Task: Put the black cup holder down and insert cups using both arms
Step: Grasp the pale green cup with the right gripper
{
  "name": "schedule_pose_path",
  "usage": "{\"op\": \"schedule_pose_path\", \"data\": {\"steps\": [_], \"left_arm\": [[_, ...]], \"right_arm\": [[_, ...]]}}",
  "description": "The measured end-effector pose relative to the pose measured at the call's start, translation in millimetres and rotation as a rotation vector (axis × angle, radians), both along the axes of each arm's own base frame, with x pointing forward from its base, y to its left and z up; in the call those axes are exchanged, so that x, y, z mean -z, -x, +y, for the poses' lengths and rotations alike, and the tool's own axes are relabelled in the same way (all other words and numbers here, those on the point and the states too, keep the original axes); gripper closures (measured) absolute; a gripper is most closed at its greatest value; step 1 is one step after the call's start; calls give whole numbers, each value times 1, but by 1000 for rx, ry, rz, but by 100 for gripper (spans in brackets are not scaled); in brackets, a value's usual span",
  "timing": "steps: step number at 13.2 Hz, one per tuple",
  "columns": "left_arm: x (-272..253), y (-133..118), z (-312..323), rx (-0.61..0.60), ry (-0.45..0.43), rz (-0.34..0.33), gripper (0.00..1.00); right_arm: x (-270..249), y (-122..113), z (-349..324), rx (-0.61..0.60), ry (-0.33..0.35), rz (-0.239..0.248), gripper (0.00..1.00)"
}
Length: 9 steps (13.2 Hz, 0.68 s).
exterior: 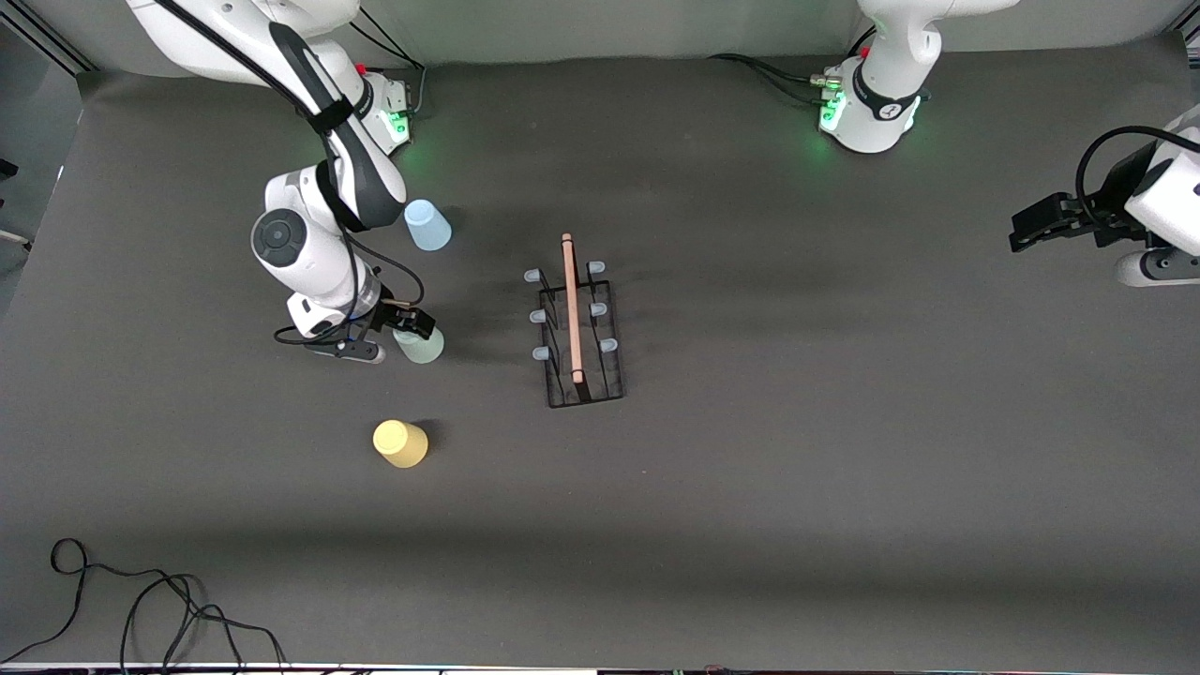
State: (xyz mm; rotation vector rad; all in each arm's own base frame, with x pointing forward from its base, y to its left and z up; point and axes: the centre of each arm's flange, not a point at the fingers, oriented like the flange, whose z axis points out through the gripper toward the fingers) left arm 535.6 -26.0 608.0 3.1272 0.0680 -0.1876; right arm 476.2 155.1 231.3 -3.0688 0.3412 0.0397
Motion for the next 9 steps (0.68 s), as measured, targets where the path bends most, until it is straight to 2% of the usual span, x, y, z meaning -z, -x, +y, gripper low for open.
{"op": "schedule_pose_path", "data": {"steps": [2, 5, 9], "left_arm": [[-1, -1, -5, 9, 0, -10, 0], [-1, -1, -5, 10, 1, -13, 0], [1, -4, -3, 11, -23, -26, 0]], "right_arm": [[14, 4, 13, -6, 1, -4, 0], [16, 4, 15, -5, 1, -7, 32], [-26, 0, 14, -1, -2, 6, 32]]}}
